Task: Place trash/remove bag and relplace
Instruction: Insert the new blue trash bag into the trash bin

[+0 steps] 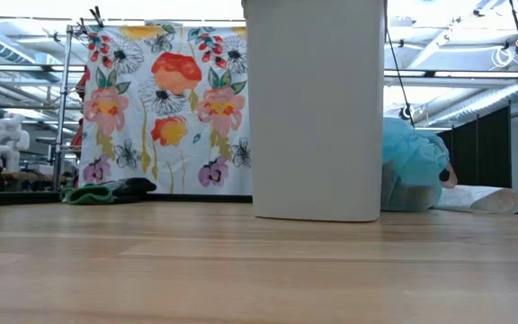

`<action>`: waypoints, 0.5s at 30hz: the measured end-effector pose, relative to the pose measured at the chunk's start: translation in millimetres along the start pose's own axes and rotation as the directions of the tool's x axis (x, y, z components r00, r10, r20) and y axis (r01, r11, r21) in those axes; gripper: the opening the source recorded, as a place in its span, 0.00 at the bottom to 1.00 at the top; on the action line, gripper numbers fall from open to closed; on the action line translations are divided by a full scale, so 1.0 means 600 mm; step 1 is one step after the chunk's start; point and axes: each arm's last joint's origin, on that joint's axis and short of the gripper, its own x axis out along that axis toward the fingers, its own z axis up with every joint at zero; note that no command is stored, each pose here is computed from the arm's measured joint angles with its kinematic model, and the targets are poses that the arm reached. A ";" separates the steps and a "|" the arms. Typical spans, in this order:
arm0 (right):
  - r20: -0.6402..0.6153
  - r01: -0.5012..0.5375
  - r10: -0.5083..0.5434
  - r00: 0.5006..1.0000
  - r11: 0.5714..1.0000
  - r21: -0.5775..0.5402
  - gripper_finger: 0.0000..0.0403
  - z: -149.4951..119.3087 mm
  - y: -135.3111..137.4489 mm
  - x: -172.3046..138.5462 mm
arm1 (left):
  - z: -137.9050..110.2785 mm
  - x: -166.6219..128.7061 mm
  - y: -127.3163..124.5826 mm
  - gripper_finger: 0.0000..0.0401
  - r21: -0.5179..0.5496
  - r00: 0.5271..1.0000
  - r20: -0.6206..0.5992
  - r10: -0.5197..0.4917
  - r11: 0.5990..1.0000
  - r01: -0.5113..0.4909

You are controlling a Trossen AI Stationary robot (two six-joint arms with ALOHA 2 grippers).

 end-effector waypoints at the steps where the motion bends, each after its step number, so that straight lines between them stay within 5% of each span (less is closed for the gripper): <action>1: -0.011 0.001 -0.001 1.000 1.000 -0.008 0.32 0.002 0.001 0.007 | 0.000 0.000 -0.001 0.00 -0.006 1.000 -0.001 -0.001 1.000 0.001; 7: -0.089 0.160 -0.159 0.983 0.987 0.007 0.29 0.008 -0.004 0.032 | 0.000 0.000 -0.001 0.00 -0.024 1.000 -0.001 -0.001 1.000 0.001; 12: -0.093 0.164 -0.159 0.983 0.985 0.046 0.04 0.008 -0.003 0.033 | -0.007 -0.001 0.001 0.00 -0.019 0.999 -0.040 0.013 1.000 -0.013; 15: -0.087 0.160 -0.154 0.984 0.985 0.066 0.02 0.008 0.001 0.029 | -0.008 -0.001 0.001 0.00 -0.017 0.999 -0.048 0.015 1.000 -0.015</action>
